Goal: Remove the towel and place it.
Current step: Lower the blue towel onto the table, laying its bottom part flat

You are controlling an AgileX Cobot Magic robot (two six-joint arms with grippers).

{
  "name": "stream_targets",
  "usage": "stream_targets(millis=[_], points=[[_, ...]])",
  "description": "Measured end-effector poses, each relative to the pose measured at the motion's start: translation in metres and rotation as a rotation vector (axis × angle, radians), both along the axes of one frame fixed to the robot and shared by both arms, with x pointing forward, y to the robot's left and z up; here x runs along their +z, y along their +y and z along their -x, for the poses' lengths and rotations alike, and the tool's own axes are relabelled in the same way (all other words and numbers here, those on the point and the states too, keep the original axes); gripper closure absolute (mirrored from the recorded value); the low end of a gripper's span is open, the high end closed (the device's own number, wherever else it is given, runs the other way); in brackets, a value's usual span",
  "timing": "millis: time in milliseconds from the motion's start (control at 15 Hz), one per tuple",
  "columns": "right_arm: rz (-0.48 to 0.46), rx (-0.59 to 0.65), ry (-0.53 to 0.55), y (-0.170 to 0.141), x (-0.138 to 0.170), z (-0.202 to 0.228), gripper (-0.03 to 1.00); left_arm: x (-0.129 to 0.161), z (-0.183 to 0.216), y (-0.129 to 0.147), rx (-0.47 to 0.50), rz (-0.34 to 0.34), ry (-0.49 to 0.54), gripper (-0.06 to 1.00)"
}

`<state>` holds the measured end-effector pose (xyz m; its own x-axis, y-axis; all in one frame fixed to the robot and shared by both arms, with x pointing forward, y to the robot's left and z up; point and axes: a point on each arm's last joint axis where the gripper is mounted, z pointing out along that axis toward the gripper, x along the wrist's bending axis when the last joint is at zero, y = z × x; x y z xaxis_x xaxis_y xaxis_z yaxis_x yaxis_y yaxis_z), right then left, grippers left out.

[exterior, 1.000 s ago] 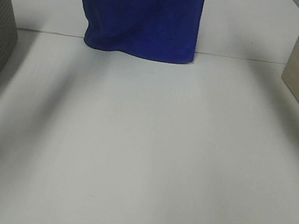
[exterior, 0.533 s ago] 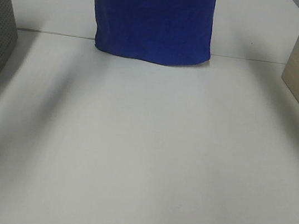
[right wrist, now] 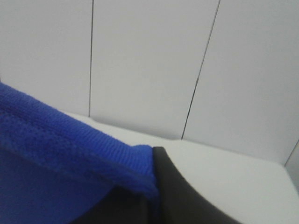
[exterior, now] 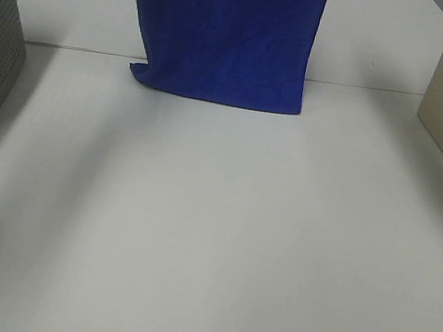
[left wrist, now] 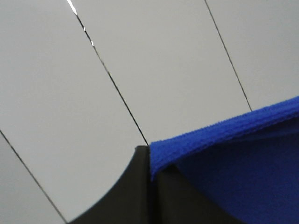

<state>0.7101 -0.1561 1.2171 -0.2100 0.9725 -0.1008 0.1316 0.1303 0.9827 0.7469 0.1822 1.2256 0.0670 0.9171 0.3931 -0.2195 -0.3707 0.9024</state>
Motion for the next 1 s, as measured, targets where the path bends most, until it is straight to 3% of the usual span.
stream_targets(millis=[267, 467, 600, 800, 1000], points=[[-0.051, 0.181, 0.328, 0.006, 0.013, 0.047, 0.95, 0.022, 0.049, 0.001, 0.095, -0.023, 0.37, 0.94], [-0.036, 0.298, 0.563, 0.009, 0.011, 0.077, 0.95, 0.028, 0.087, 0.012, 0.112, -0.048, 0.652, 0.94], [-0.017, 0.323, 0.632, 0.008, 0.011, 0.086, 0.95, 0.035, 0.101, 0.014, 0.089, -0.062, 0.695, 0.94], [-0.02, 0.333, 0.634, 0.004, 0.022, 0.101, 0.95, 0.047, 0.117, 0.013, 0.023, -0.035, 0.702, 0.94], [-0.01, 0.327, 0.689, -0.004, 0.019, 0.123, 0.95, 0.04, 0.132, 0.013, -0.014, -0.031, 0.784, 0.94]])
